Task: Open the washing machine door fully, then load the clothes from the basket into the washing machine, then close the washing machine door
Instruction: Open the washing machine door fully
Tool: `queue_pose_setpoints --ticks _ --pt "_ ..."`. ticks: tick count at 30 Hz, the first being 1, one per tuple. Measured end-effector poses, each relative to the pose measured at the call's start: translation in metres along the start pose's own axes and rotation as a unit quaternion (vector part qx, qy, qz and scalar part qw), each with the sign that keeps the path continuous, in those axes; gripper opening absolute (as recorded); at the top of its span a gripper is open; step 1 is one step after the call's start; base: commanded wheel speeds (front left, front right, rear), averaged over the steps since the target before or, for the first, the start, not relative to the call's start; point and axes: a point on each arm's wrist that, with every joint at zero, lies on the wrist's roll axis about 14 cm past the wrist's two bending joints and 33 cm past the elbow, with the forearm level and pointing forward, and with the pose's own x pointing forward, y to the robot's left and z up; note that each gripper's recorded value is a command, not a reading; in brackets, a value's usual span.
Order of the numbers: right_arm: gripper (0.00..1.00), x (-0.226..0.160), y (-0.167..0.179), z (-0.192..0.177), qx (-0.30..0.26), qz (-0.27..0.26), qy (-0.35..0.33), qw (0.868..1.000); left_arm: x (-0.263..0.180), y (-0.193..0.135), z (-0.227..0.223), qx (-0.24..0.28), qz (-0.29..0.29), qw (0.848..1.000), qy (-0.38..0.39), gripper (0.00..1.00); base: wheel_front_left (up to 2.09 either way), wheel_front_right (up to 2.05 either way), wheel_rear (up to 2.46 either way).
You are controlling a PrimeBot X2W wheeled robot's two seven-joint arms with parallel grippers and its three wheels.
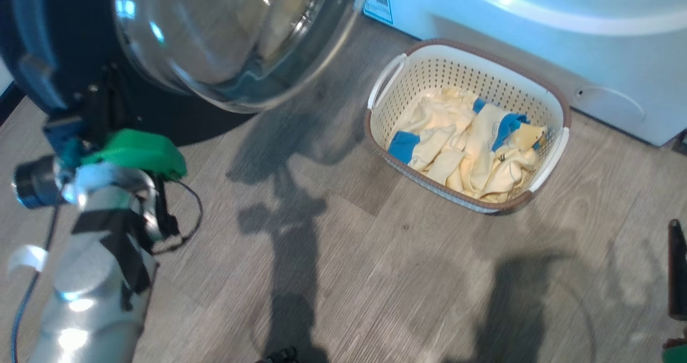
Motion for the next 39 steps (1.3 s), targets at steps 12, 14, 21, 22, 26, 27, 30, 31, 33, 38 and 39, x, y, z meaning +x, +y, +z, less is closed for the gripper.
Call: queue_pose_setpoints --ticks 12,14,21,22,26,27,30,31,33,38,39 --pt "1.00 0.010 -0.014 -0.014 -0.007 -0.003 0.015 1.000 0.037 0.015 -0.006 0.039 0.002 0.999 0.004 0.00 0.00 0.00 0.00" --pt "1.00 0.010 -0.015 -0.016 -0.005 -0.004 0.019 1.000 0.042 0.019 -0.001 0.037 0.008 0.999 -0.001 0.00 0.00 0.00 0.00" --pt "1.00 0.010 -0.015 -0.015 -0.006 -0.006 0.018 1.000 0.047 0.026 0.005 0.039 0.017 0.999 -0.010 0.00 0.00 0.00 0.00" --pt "1.00 0.010 -0.015 -0.014 -0.006 -0.006 0.017 1.000 0.047 0.026 0.005 0.037 0.015 0.999 -0.010 0.00 0.00 0.00 0.00" --pt "1.00 0.009 -0.014 -0.009 -0.008 -0.004 0.013 1.000 0.045 0.030 0.006 0.027 0.017 0.999 -0.010 0.00 0.00 0.00 0.00" --pt "1.00 0.009 -0.013 -0.008 -0.008 -0.003 0.012 1.000 0.045 0.030 0.007 0.026 0.015 0.999 -0.011 0.00 0.00 0.00 0.00" --pt "1.00 0.007 -0.011 -0.007 -0.007 -0.002 0.012 1.000 0.044 0.030 0.009 0.021 0.013 1.000 -0.013 0.00 0.00 0.00 0.00" --pt "1.00 0.006 -0.010 -0.007 -0.007 -0.001 0.013 1.000 0.044 0.030 0.010 0.018 0.011 1.000 -0.014 0.00 0.00 0.00 0.00" --pt "1.00 0.004 -0.009 -0.007 -0.006 -0.003 0.013 1.000 0.042 0.032 0.012 0.016 0.011 1.000 -0.017 0.00 0.00 0.00 0.00" --pt "1.00 -0.001 -0.005 0.005 0.004 -0.012 -0.009 1.000 0.025 0.033 0.014 -0.003 0.005 1.000 -0.025 0.00 0.00 0.00 0.00" --pt "1.00 -0.003 -0.004 0.007 0.004 -0.013 -0.012 1.000 0.020 0.033 0.013 -0.005 0.002 1.000 -0.025 0.00 0.00 0.00 0.00"
